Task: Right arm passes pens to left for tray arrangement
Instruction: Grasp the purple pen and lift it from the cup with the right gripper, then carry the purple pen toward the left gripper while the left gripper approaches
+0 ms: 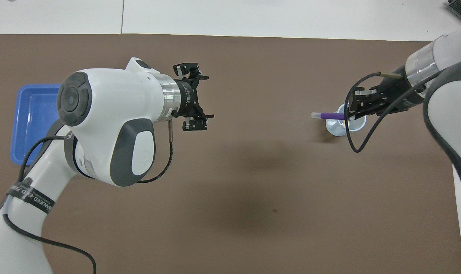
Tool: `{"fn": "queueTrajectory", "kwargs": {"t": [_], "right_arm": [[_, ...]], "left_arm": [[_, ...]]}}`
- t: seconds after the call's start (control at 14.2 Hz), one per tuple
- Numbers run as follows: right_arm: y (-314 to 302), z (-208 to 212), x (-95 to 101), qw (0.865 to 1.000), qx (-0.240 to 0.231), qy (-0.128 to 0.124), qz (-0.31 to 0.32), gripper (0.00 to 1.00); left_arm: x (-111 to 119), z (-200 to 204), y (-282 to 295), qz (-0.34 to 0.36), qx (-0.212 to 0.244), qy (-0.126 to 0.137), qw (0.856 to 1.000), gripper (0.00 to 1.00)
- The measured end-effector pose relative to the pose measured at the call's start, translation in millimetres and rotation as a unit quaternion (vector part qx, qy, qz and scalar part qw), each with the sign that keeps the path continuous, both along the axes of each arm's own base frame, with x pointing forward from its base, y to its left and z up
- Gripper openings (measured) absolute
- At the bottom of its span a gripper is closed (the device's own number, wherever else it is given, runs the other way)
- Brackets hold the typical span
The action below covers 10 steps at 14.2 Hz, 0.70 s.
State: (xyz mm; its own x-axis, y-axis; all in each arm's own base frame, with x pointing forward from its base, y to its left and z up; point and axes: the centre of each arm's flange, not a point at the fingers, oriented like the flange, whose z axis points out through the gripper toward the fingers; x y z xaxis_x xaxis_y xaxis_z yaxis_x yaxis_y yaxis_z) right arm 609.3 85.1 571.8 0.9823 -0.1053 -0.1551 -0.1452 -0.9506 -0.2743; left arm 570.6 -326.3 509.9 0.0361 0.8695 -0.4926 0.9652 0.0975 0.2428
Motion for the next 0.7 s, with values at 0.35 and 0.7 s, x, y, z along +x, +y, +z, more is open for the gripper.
{"fn": "queueTrajectory", "kwargs": {"t": [0.35,0.7], "right_arm": [[51.8,5.2,-4.5,0.996,0.028,0.027,-0.081,0.19],[96.5,8.7,-10.5,0.989,0.042,0.045,-0.137,0.19]], "left_arm": [[-15.5,3.3,-29.0,0.034,-0.025,0.014,0.999,1.00],[-64.0,10.9,-99.9,0.021,-0.055,0.011,0.998,1.00]]}}
